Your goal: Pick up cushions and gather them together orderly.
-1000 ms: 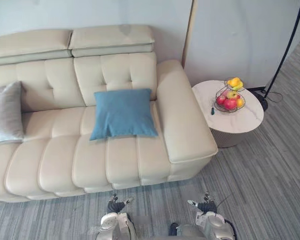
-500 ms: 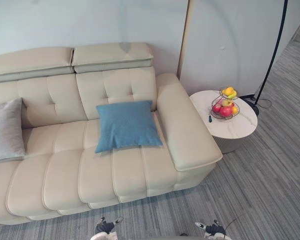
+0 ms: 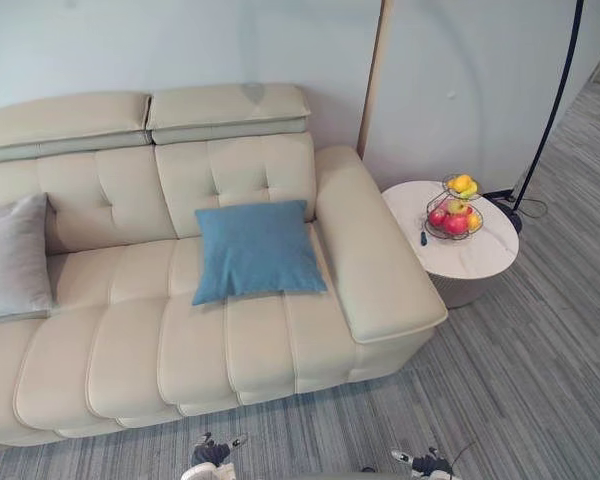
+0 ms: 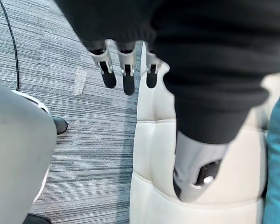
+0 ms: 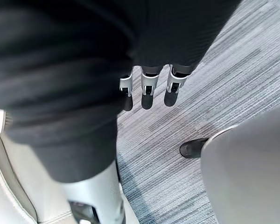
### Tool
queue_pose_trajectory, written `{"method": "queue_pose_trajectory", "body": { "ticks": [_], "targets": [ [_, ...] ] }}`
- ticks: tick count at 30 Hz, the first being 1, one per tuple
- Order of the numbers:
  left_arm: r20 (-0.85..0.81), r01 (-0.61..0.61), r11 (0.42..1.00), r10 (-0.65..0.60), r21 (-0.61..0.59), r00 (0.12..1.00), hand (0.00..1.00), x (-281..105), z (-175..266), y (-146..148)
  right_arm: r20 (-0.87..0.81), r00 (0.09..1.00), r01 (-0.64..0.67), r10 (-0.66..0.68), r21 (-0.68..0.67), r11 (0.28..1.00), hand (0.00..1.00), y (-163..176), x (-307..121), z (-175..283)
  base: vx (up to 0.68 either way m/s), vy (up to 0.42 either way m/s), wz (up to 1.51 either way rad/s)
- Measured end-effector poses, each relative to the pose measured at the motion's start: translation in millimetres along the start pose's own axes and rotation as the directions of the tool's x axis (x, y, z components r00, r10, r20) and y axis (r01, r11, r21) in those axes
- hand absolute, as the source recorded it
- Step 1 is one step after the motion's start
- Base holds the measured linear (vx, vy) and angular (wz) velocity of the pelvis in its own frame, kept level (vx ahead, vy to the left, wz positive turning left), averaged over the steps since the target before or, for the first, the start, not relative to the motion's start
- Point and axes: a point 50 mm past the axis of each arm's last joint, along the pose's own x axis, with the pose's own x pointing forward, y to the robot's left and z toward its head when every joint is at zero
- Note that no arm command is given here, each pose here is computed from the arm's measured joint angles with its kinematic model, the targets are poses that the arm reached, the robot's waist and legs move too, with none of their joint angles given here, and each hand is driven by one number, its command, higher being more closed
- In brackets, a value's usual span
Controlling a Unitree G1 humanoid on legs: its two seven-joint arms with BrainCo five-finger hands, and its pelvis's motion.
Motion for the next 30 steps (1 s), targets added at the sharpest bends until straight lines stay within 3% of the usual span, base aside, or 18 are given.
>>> {"method": "queue_pose_trajectory", "body": {
  "ticks": [5, 13, 20, 30],
  "targets": [
    [0.002, 0.014, 1.000, -0.014, -0.001, 1.000, 0.00, 1, 2, -2, 0.001, 1.000, -0.001, 0.001, 0.008, 1.000, 0.00, 1, 1, 2, -0.04, -0.036, -0.72],
    [0.074, 0.025, 1.000, -0.024, -0.004, 0.997, 0.00, 5, 26, -6, 0.112, 0.992, -0.055, 0.064, -0.081, 0.995, 0.00, 24, 1, 36, -0.02, -0.059, -1.67],
    [0.098, 0.081, 0.996, -0.083, 0.024, 0.992, 0.00, 5, 36, -25, 0.143, 0.989, -0.034, 0.045, -0.076, 0.997, 0.00, 17, 3, 45, 0.16, -0.187, -0.77],
    [0.114, 0.030, 0.994, -0.018, -0.102, 0.993, 0.00, 5, 36, -10, 0.113, 0.993, -0.028, 0.036, -0.070, 0.997, 0.00, 19, 2, 36, 0.22, -0.066, -1.26]
  ]
}}
